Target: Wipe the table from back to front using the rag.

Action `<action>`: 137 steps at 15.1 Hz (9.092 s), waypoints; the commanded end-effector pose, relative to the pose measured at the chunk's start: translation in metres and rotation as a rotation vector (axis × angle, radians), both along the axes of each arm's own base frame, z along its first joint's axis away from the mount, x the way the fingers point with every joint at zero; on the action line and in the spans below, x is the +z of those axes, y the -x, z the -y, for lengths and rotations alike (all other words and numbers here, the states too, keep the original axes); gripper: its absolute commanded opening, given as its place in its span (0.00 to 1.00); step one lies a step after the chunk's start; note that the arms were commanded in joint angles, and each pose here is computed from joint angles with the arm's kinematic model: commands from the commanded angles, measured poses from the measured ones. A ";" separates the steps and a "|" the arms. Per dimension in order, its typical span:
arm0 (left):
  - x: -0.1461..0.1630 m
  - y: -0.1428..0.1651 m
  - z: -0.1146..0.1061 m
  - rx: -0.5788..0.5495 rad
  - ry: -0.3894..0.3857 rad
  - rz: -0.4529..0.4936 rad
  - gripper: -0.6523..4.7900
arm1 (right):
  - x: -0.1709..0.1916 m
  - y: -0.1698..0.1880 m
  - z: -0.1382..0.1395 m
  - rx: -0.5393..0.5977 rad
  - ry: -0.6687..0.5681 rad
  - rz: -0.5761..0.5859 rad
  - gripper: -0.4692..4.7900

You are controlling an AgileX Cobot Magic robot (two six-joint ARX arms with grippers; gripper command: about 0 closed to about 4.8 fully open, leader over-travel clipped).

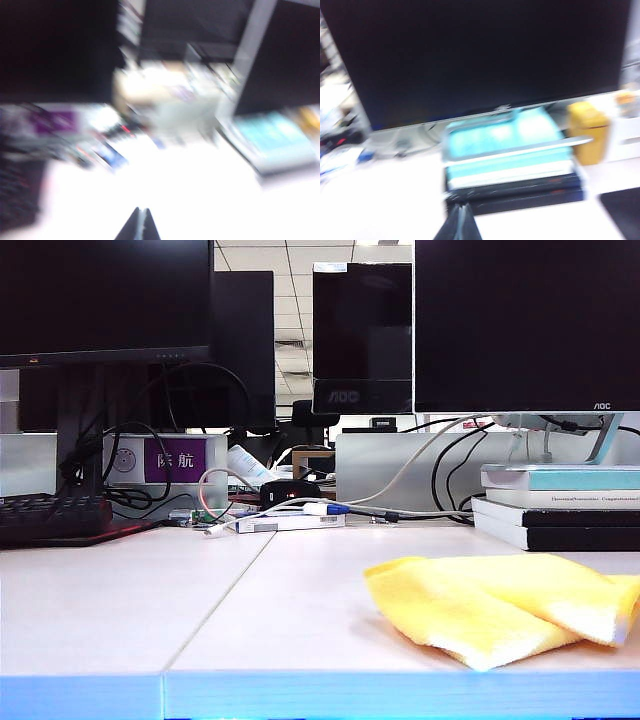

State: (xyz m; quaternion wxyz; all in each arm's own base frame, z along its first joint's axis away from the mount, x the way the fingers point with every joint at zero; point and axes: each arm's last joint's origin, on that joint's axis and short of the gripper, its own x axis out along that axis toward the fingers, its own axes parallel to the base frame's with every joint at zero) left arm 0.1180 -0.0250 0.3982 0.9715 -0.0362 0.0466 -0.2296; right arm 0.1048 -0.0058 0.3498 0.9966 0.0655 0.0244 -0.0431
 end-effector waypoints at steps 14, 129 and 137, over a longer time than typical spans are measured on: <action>0.007 -0.010 0.090 -0.424 -0.245 -0.175 0.11 | -0.115 -0.085 -0.147 0.629 0.279 -0.909 0.68; -0.001 -0.009 0.088 -0.366 -0.185 -0.332 0.11 | -0.254 -0.466 -0.168 0.207 0.170 -0.391 0.08; 0.000 -0.009 0.088 -0.366 -0.181 -0.325 0.11 | -0.225 -0.455 -0.185 0.343 0.333 -0.420 0.74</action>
